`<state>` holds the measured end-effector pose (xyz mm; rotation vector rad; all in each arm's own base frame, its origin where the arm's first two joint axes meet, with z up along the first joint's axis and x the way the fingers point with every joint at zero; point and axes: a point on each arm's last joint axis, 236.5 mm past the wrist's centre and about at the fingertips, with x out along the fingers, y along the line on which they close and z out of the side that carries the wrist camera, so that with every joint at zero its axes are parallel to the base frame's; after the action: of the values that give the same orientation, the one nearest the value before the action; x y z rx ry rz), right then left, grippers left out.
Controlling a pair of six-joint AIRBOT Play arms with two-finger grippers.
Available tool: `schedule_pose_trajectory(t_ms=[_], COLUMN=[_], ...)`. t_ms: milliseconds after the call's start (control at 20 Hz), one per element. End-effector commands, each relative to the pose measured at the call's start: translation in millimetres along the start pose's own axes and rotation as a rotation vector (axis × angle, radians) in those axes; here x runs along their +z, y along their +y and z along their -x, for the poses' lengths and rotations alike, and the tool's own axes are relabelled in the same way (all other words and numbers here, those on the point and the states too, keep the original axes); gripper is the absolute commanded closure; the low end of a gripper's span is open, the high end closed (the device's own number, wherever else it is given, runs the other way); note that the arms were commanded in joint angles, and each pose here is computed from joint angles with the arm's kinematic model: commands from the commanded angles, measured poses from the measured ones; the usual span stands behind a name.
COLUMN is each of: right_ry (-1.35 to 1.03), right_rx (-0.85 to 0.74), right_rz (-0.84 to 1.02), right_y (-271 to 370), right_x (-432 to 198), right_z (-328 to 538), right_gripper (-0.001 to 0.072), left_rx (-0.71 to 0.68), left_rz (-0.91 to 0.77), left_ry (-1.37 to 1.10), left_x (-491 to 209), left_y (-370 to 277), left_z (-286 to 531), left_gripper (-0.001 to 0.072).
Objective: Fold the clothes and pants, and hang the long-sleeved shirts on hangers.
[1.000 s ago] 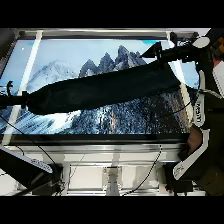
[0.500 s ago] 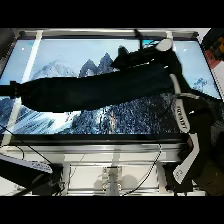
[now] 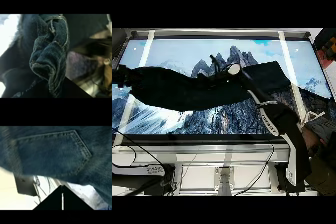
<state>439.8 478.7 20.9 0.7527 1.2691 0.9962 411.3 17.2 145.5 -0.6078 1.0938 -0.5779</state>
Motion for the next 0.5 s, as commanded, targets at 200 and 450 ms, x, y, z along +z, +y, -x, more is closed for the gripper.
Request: schedule_pose_trajectory(t_ms=[200, 450], right_ry=[-0.037, -0.129], right_rx=[0.002, -0.127], right_rz=[-0.211, -0.321], right_y=[-42, -81], right_x=[-2, 15], right_z=[-44, -42], right_gripper=[0.0701, 0.0700], left_rx=[-0.042, -0.046], left_rz=[-0.118, -0.138], left_ry=[0.024, -0.001], left_x=[8, 14], left_y=[-78, -90], left_z=[-67, -80], left_gripper=[0.0673, 0.0673])
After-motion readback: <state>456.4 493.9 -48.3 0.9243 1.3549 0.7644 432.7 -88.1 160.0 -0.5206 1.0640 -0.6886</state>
